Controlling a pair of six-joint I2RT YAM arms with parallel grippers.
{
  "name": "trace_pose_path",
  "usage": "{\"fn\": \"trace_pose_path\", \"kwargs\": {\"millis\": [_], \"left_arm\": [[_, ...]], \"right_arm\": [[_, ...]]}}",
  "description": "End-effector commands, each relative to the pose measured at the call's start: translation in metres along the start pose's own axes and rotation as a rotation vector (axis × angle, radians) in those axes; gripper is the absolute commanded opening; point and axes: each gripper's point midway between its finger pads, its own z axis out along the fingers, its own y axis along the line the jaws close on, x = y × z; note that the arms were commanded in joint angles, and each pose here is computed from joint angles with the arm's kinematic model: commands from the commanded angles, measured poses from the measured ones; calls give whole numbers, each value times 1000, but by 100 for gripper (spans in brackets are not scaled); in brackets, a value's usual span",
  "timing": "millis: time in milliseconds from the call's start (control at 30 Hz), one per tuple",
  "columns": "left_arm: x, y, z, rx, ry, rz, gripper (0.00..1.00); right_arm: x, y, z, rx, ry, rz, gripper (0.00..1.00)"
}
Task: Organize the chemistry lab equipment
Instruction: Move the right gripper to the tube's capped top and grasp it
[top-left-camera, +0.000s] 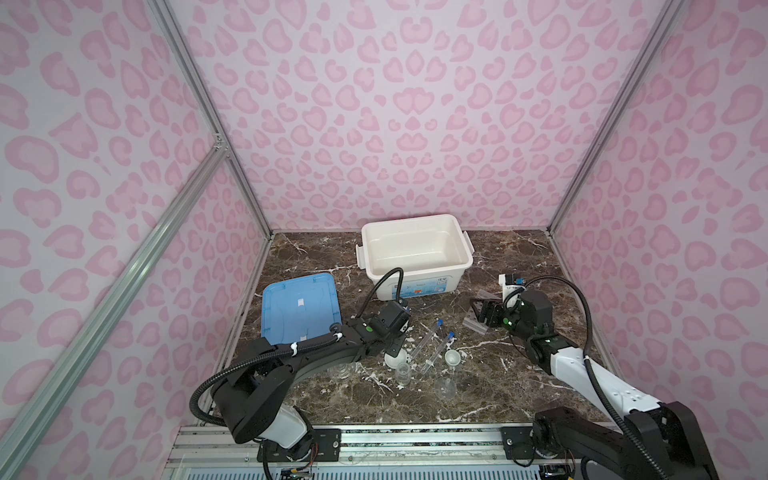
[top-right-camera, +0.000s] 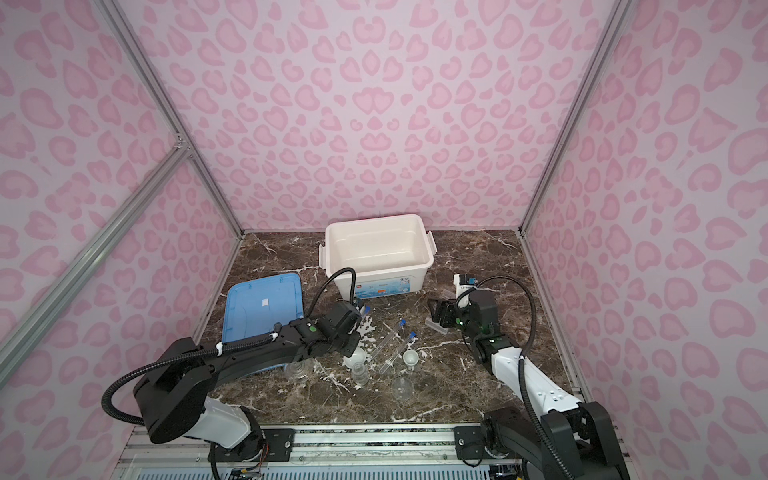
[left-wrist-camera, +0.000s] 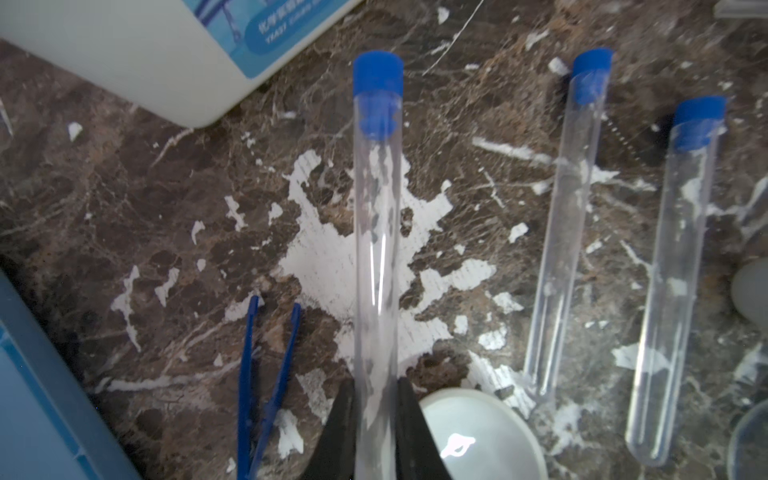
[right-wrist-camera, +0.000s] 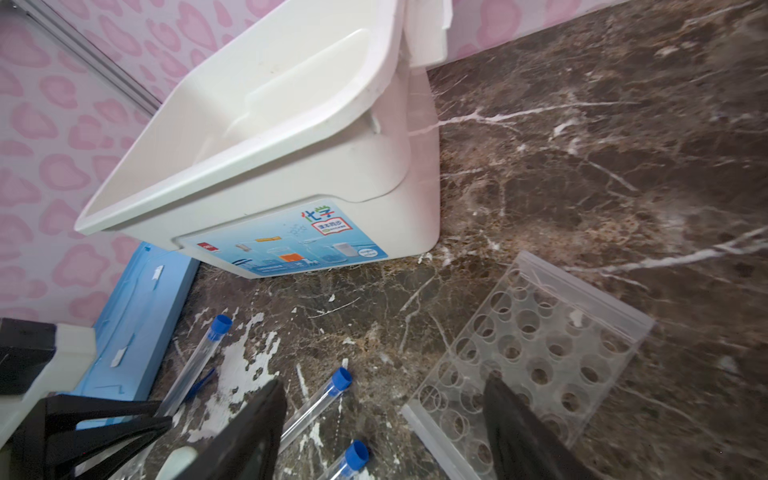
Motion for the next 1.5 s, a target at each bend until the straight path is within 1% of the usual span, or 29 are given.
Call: {"fn": "trace_pose_path", "kwargs": {"millis": [0,67,200,300,400,600,733,1033,1300,1467], "left_arm": [[-21,0,-9,-29,-65,57,12],[-31,-7,-12,-14,-95,83,10],[-50,-27,-16,29,-150,118,10],[-60,-45,-16,60,-182,157,11],[-68,-63,-15,76,-205,197,12],[-76,-84,-9,107,-227,228,12],[-83,-97,-9,135,-247,241,11],[-86,-108,-6,147,-254,256,12],[-85,-108,-1,138,-245,250,12],[-85,-106,4,114,-239,236,12]], "right_arm": [[-9,29,3,-146,-2,18,76],[-7,37,5,-195,24,24,76],[1,39,16,-231,75,77,75],[6,47,23,-297,111,121,70],[9,51,28,-335,133,153,64],[11,52,30,-347,143,183,62],[15,52,33,-353,161,196,57],[15,51,34,-359,159,216,53],[14,55,33,-381,154,225,44],[14,57,31,-387,157,223,43]]}}
